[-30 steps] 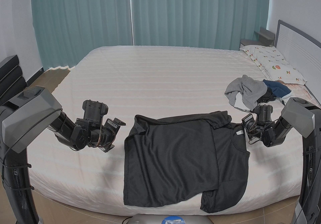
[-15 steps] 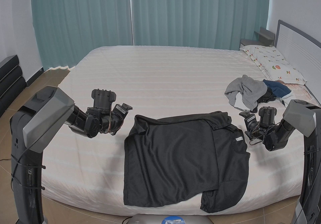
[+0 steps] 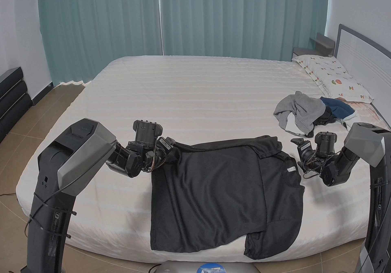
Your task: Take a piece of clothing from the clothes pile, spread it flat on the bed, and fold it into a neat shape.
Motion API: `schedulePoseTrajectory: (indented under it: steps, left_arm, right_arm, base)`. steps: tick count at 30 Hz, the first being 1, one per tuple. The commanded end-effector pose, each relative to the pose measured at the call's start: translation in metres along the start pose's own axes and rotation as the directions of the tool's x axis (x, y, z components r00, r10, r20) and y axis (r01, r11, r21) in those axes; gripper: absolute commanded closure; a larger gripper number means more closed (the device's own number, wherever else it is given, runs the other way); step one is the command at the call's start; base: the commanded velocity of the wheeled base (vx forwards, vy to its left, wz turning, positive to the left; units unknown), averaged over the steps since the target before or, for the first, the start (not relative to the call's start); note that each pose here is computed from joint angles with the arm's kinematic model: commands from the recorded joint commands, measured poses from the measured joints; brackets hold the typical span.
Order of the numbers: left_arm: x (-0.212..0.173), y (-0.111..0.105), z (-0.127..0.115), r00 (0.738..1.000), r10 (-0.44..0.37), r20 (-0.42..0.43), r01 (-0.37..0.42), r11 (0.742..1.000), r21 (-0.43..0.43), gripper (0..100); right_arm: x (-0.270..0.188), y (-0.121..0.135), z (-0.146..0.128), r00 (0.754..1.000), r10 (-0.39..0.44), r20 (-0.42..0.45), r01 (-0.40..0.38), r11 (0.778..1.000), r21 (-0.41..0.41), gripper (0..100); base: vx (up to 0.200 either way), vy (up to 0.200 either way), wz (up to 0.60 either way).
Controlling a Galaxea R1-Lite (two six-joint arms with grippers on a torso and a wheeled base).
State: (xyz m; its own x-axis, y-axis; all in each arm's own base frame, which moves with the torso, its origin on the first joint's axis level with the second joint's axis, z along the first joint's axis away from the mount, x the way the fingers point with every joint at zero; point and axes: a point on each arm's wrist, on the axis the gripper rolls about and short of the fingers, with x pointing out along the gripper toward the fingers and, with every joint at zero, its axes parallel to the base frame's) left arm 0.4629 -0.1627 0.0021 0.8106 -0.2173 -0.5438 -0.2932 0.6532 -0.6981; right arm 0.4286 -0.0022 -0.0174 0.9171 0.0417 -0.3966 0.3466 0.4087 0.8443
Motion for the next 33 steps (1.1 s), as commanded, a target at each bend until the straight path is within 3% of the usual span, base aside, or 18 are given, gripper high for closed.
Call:
schedulePoseTrajectory:
  steps: [1,7,13,14,20,23,30,33]
  left_arm:
    - [0.008,0.004,-0.005,1.0,0.008,-0.004,-0.008,1.0,0.004,100]
    - [0.024,0.009,-0.002,0.997,0.034,0.063,-0.034,0.999,0.002,100]
    - [0.026,0.006,0.002,0.991,0.051,0.128,-0.063,0.993,0.096,100]
    - [0.022,-0.003,0.015,0.983,0.034,0.179,-0.056,0.991,0.118,100]
    - [0.015,-0.03,0.055,0.955,-0.059,0.29,0.021,0.991,0.134,100]
    - [0.016,-0.047,0.082,0.919,-0.139,0.37,0.098,0.987,0.127,100]
    - [0.033,-0.03,0.075,0.926,-0.126,0.356,0.081,0.987,0.138,100]
    - [0.039,-0.026,0.072,0.913,-0.151,0.38,0.096,0.982,0.16,100]
  right_arm:
    - [0.001,0.002,0.001,1.0,0.007,0.003,-0.007,1.0,-0.001,0]
    - [0.0,0.002,0.001,1.0,0.007,0.003,-0.007,1.0,0.014,0]
    - [0.0,0.002,0.001,1.0,0.007,0.003,-0.007,1.0,0.018,0]
    - [0.0,0.002,0.001,1.0,0.009,0.004,-0.009,1.0,0.017,0]
    - [0.0,0.002,0.0,1.0,0.009,0.002,-0.009,1.0,0.017,0]
    - [0.0,0.002,0.0,1.0,0.009,0.004,-0.009,1.0,0.017,0]
    - [0.001,0.002,0.0,1.0,0.007,0.011,-0.007,1.0,0.018,0]
    - [0.001,0.002,0.001,1.0,0.008,0.013,-0.008,1.0,0.018,0]
  base:
    - [0.0,0.0,0.0]
    - [0.0,0.0,0.0]
    - [0.0,0.0,0.0]
    - [0.0,0.0,0.0]
    - [0.0,0.0,0.0]
    - [0.0,0.0,0.0]
    - [0.0,0.0,0.0]
    - [0.0,0.0,0.0]
